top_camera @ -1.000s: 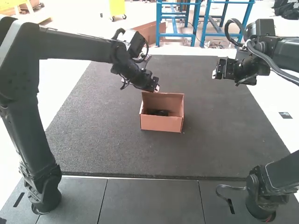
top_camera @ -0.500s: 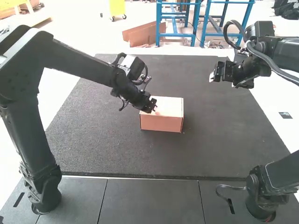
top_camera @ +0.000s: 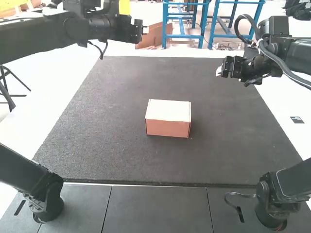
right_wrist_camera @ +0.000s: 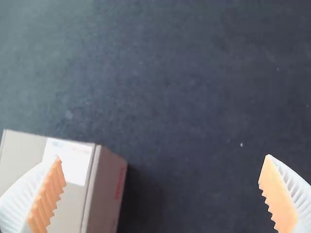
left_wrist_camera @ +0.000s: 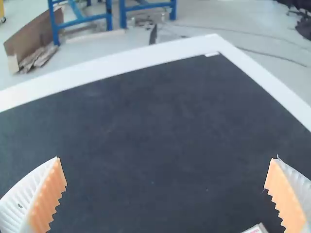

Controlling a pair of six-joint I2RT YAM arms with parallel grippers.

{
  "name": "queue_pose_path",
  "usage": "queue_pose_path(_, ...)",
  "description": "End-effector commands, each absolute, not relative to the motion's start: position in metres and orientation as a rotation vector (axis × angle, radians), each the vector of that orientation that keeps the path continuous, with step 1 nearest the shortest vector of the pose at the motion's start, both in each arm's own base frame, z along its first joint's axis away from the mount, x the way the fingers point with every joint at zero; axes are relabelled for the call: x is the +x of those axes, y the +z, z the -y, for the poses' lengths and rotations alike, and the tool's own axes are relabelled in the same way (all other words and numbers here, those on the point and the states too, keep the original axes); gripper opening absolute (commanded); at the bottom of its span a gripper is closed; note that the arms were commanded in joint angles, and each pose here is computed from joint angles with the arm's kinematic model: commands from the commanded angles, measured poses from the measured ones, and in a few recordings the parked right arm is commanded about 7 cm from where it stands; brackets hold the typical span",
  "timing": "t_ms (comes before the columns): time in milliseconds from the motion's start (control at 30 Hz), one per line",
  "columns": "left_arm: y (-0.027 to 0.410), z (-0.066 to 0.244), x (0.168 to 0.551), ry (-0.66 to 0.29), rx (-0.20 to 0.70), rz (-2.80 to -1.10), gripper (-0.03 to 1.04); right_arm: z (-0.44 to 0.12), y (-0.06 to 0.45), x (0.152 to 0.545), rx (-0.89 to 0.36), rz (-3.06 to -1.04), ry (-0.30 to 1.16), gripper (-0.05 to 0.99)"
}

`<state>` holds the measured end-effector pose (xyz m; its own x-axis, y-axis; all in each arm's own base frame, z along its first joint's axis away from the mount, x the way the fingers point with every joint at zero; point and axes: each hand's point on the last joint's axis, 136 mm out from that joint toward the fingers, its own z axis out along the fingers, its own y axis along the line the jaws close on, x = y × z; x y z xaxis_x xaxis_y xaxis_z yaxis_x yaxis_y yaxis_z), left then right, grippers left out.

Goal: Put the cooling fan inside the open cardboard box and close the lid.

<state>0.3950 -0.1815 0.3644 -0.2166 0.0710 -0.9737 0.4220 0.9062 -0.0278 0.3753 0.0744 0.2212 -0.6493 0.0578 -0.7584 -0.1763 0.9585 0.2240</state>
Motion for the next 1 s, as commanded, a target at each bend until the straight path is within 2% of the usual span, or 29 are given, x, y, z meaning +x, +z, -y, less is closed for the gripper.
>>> queue_pose_path(0,0.342,0.165,0.39,-0.295,0.353,-1.757,0.97,-0.077,0.26,0.371,-0.113,-2.109,0.381,0.92)
queue_pose_path(67,0.362,0.158,0.378,-0.309,0.337,-1.636,0.97,-0.077,0.271,0.371,-0.123,-2.045,0.377,0.92)
queue_pose_path(100,0.365,0.159,0.37,-0.322,0.363,-1.601,0.97,-0.077,0.278,0.37,-0.134,-2.011,0.371,0.92)
queue_pose_path(200,0.353,0.153,0.359,-0.218,0.464,-1.582,0.97,-0.076,0.286,0.365,-0.143,-1.965,0.366,0.92)
queue_pose_path(233,0.347,0.147,0.357,-0.198,0.444,-1.594,0.97,-0.076,0.286,0.363,-0.143,-1.964,0.367,0.92)
queue_pose_path(267,0.351,0.136,0.358,-0.181,0.361,-1.581,0.97,-0.075,0.283,0.361,-0.141,-1.969,0.365,0.92)
queue_pose_path(300,0.355,0.129,0.355,-0.203,0.282,-1.561,0.97,-0.075,0.278,0.358,-0.143,-1.984,0.367,0.92)
queue_pose_path(333,0.352,0.122,0.353,-0.205,0.23,-1.558,0.97,-0.075,0.271,0.355,-0.15,-2.0,0.361,0.92)
queue_pose_path(400,0.35,0.109,0.348,-0.17,0.179,-1.522,0.97,-0.074,0.261,0.349,-0.168,-2.018,0.348,0.92)
queue_pose_path(567,0.33,0.082,0.327,-0.13,0.122,-1.484,0.97,-0.066,0.238,0.326,-0.205,-2.017,0.275,0.92)
queue_pose_path(767,0.317,0.06,0.294,-0.118,0.074,-1.387,0.97,-0.053,0.249,0.307,-0.186,-1.817,0.189,0.92)
queue_pose_path(967,0.298,0.053,0.275,-0.121,0.063,-1.349,0.96,-0.041,0.251,0.29,-0.135,-1.686,0.134,0.92)
